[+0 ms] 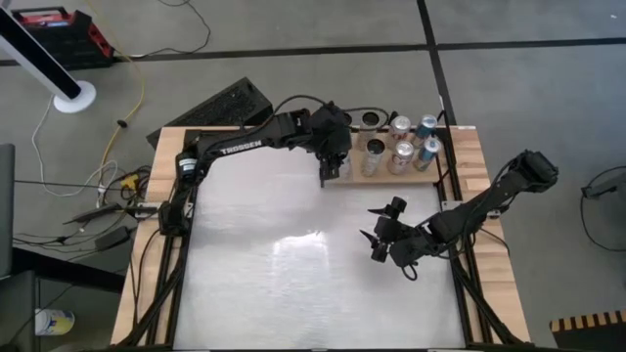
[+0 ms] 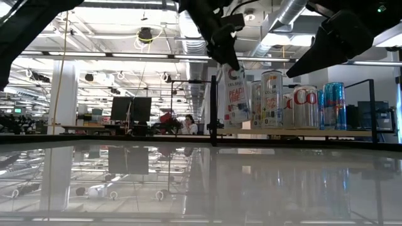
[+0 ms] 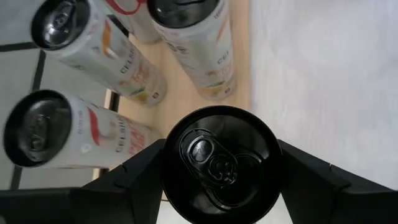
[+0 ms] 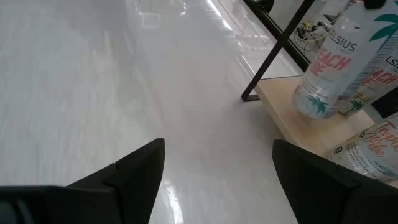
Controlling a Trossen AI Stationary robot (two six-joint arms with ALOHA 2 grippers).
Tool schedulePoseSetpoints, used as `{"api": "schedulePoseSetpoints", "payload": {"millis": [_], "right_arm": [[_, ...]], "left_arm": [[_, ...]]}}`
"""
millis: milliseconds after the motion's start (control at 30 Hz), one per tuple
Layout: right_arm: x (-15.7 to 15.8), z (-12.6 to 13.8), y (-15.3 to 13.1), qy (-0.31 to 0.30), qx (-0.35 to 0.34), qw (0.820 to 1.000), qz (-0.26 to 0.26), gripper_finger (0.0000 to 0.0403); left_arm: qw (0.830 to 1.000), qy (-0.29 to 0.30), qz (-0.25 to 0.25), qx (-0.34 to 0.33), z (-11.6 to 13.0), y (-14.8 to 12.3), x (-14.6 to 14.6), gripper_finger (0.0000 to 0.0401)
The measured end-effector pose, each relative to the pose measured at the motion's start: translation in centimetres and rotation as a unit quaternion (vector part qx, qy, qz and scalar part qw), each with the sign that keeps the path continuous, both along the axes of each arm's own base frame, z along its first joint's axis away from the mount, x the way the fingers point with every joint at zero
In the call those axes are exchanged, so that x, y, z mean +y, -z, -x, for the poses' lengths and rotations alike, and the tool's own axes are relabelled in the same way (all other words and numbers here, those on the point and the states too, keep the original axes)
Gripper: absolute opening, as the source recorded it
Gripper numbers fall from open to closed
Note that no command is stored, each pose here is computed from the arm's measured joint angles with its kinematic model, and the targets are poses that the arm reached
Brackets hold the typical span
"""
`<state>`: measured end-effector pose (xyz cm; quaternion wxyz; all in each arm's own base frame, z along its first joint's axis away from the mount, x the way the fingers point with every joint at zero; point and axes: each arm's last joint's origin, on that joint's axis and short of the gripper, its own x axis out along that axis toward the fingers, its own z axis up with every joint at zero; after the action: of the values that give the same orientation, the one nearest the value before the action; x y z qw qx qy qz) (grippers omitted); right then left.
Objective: Place canned beverage on shelf
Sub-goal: Put the white and pink soda can on the shelf aligned with the other white and pink soda can
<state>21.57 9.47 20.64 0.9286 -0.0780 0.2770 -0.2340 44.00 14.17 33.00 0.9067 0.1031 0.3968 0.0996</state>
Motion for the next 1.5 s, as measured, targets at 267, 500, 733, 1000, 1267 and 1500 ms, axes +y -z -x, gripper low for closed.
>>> {"api": "schedulePoseSetpoints", "payload": {"millis": [267,500,733,1000,1267,1500], "right_arm": [[0.0,0.0,0.0,-0.001,0.001,1.000,0.002,0.0322],[0.0,0.0,0.0,-0.001,0.002,1.000,0.003,0.0322],[0.0,0.0,0.0,-0.001,0.001,1.000,0.003,0.0322],[0.0,0.0,0.0,-0.001,0.002,1.000,0.003,0.0322],[0.0,0.0,0.0,-0.001,0.001,1.000,0.003,0.0322],[0.0,0.0,0.0,-0.001,0.002,1.000,0.003,0.0322]], "left_arm": [[1.000,-0.012,0.026,-0.010,0.5,0.2,1.6,0.0240],[0.999,-0.009,0.033,-0.007,0.5,0.4,1.5,0.0249],[0.999,-0.014,0.045,-0.004,0.6,0.5,1.5,0.0256],[0.999,-0.020,0.050,-0.003,0.7,0.5,1.5,0.0259],[0.998,-0.023,0.054,-0.002,0.7,0.5,1.5,0.0259],[0.998,-0.023,0.054,-0.001,0.7,0.6,1.5,0.0260]]}}
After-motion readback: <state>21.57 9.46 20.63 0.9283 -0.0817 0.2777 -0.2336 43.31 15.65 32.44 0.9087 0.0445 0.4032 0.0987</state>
